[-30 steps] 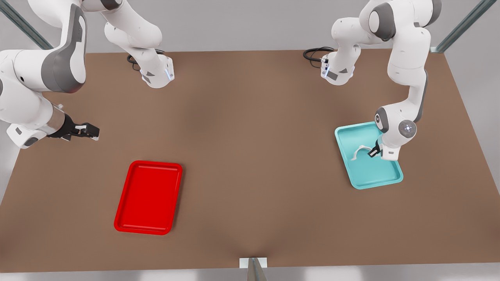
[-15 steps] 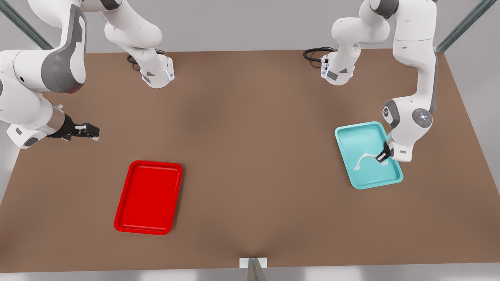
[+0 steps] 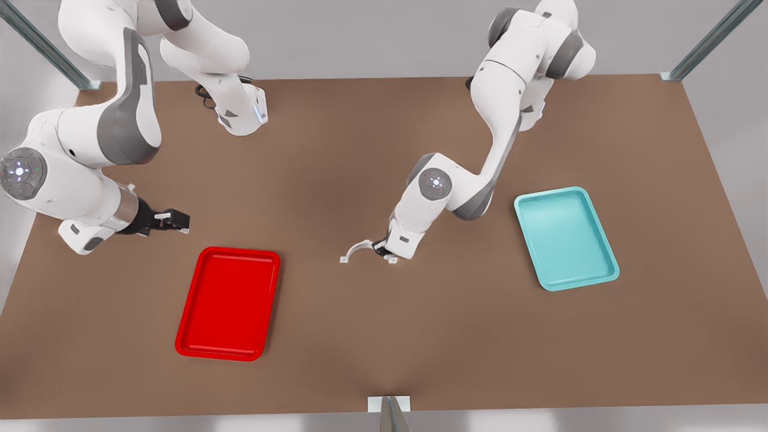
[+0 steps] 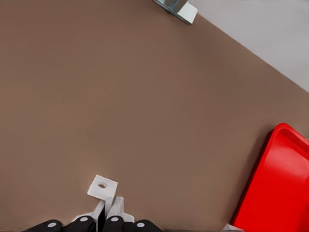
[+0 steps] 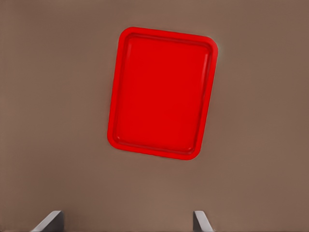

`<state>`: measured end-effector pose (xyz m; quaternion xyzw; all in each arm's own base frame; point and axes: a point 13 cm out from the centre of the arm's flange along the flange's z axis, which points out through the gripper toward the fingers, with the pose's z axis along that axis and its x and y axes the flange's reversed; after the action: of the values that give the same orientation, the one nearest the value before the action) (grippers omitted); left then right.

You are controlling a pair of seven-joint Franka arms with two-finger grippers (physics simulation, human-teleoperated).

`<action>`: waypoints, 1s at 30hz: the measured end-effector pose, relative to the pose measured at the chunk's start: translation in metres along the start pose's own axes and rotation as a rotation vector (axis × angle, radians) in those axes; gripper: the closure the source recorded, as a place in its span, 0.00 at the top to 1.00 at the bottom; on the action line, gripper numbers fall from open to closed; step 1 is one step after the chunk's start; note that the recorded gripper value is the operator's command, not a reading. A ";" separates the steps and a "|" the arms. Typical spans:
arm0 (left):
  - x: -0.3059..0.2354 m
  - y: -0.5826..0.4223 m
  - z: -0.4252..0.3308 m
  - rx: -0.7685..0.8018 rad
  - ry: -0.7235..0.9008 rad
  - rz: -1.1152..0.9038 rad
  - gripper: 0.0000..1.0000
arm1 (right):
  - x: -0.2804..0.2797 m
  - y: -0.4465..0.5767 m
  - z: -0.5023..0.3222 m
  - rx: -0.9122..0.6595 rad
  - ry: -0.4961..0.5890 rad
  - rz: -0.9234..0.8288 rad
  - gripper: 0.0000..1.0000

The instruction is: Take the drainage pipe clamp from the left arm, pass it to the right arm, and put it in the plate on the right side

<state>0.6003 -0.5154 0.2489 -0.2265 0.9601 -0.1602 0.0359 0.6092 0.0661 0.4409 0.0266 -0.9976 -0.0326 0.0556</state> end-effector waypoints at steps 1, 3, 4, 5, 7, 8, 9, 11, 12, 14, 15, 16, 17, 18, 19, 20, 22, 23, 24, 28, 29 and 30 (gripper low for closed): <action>0.007 -0.004 0.001 0.010 0.016 -0.050 0.21 | -0.006 0.016 0.014 -0.006 0.014 -0.009 1.00; 0.018 -0.010 0.004 0.026 0.049 -0.150 0.21 | -0.013 0.049 0.047 -0.012 0.047 -0.017 1.00; 0.023 -0.012 0.006 0.031 0.066 -0.197 0.21 | -0.012 0.068 0.065 -0.009 0.068 -0.019 1.00; 0.027 -0.014 0.008 0.036 0.080 -0.242 0.21 | -0.011 0.088 0.081 -0.004 0.085 -0.020 1.00; 0.036 -0.018 0.010 0.044 0.100 -0.316 0.21 | -0.008 0.125 0.105 0.007 0.100 -0.010 1.00; 0.039 -0.020 0.011 0.046 0.106 -0.347 0.21 | -0.006 0.142 0.114 0.014 0.102 -0.001 1.00; 0.042 -0.022 0.012 0.048 0.112 -0.371 0.21 | -0.006 0.154 0.124 0.020 0.105 0.017 1.00; 0.045 -0.024 0.012 0.051 0.118 -0.414 0.21 | -0.007 0.175 0.138 0.027 0.100 0.061 1.00; 0.045 -0.024 0.012 0.052 0.120 -0.434 0.21 | -0.007 0.183 0.142 0.029 0.094 0.084 1.00; 0.045 -0.025 0.012 0.053 0.123 -0.471 0.21 | -0.009 0.196 0.148 0.028 0.080 0.134 1.00; 0.045 -0.025 0.012 0.053 0.124 -0.487 0.21 | -0.011 0.204 0.150 0.027 0.071 0.156 1.00; 0.046 -0.026 0.012 0.053 0.125 -0.502 0.21 | -0.011 0.213 0.153 0.025 0.061 0.175 1.00; 0.048 -0.026 0.012 0.053 0.126 -0.515 0.21 | -0.010 0.227 0.157 0.024 0.051 0.188 1.00; 0.048 -0.026 0.013 0.051 0.127 -0.527 0.21 | -0.011 0.237 0.161 0.021 0.042 0.207 1.00; 0.048 -0.026 0.013 0.051 0.127 -0.539 0.21 | -0.013 0.249 0.166 0.016 0.034 0.224 1.00; 0.048 -0.026 0.013 0.050 0.128 -0.549 0.21 | -0.016 0.260 0.169 0.009 0.025 0.240 1.00; 0.049 -0.026 0.014 0.049 0.129 -0.565 0.21 | -0.021 0.274 0.173 -0.003 0.011 0.282 1.00; 0.050 -0.026 0.014 0.049 0.130 -0.573 0.21 | -0.022 0.277 0.175 -0.009 0.004 0.305 1.00; 0.050 -0.027 0.014 0.048 0.130 -0.581 0.21 | -0.023 0.282 0.176 -0.015 0.001 0.324 1.00; 0.050 -0.027 0.014 0.047 0.132 -0.608 0.21 | -0.016 0.303 0.182 -0.037 0.006 0.382 1.00; 0.050 -0.027 0.014 0.047 0.132 -0.614 0.21 | -0.014 0.308 0.184 -0.041 0.009 0.393 1.00; 0.050 -0.027 0.014 0.046 0.133 -0.620 0.21 | -0.012 0.311 0.186 -0.042 0.013 0.406 1.00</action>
<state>0.5686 -0.5645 0.2442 -0.4966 0.8417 -0.1995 -0.0722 0.5846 0.3884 0.2765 -0.1760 -0.9812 -0.0412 0.0679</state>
